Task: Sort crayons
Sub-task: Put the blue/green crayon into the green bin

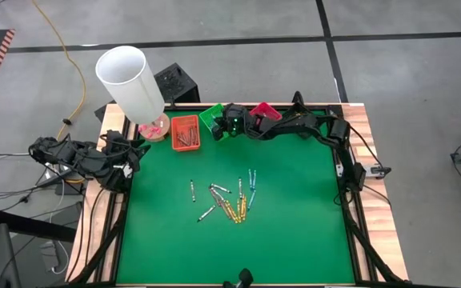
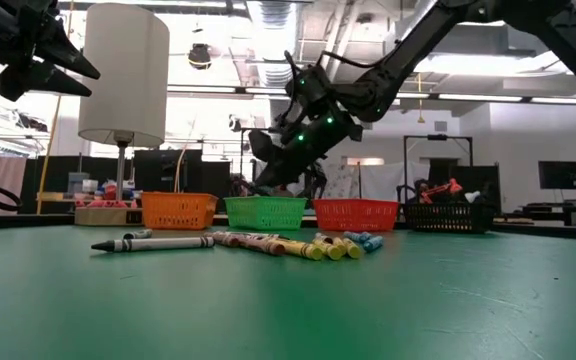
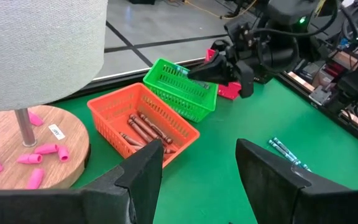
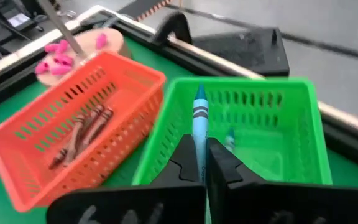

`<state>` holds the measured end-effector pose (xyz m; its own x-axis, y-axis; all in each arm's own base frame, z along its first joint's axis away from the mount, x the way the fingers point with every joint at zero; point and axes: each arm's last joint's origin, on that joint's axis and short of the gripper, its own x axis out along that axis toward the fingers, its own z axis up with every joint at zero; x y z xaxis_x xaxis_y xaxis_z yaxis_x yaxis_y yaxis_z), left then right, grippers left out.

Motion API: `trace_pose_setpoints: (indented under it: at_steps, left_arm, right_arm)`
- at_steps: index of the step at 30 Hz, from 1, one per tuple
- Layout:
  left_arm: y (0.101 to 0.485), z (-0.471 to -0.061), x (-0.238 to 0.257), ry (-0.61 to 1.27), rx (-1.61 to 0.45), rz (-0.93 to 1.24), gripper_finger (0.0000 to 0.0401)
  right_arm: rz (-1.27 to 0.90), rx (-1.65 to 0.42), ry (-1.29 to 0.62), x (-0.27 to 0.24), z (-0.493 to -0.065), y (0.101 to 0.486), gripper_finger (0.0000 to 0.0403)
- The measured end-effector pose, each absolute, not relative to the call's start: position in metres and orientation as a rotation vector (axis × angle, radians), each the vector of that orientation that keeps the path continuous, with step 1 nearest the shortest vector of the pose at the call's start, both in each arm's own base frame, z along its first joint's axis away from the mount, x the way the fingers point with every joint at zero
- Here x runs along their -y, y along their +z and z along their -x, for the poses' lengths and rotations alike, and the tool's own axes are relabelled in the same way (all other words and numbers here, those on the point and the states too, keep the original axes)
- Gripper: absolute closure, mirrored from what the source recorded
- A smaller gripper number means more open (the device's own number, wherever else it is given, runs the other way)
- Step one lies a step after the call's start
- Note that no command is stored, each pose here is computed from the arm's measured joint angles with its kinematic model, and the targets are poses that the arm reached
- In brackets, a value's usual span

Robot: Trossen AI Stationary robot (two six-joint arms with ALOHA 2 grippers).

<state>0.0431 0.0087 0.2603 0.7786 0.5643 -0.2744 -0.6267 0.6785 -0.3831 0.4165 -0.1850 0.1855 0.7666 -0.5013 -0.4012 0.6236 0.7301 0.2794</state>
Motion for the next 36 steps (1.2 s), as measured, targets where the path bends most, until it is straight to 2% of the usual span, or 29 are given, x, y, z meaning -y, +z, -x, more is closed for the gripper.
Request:
trace_pose_setpoints:
  at_steps: [10,19,26,32,36]
  left_arm:
    - [0.260,-0.043,-0.009,0.674,-0.132,0.497,0.0209]
    - [0.260,-0.043,-0.009,0.673,-0.132,0.497,0.0209]
    - [0.260,-0.043,-0.009,0.672,-0.133,0.498,0.0209]
    - [0.260,-0.043,-0.009,0.668,-0.133,0.507,0.0209]
    - [0.260,-0.043,-0.009,0.669,-0.133,0.507,0.0209]
  right_arm:
    - [-0.475,-0.298,-0.645,0.186,-0.416,0.185,0.0390]
    - [-0.483,-0.293,-0.650,0.187,-0.416,0.187,0.0345]
    - [-0.483,-0.296,-0.650,0.187,-0.417,0.188,0.0341]
    - [-0.463,-0.257,-0.587,0.181,-0.414,0.211,0.0341]
    - [-0.458,-0.310,-0.538,0.168,-0.411,0.223,0.0341]
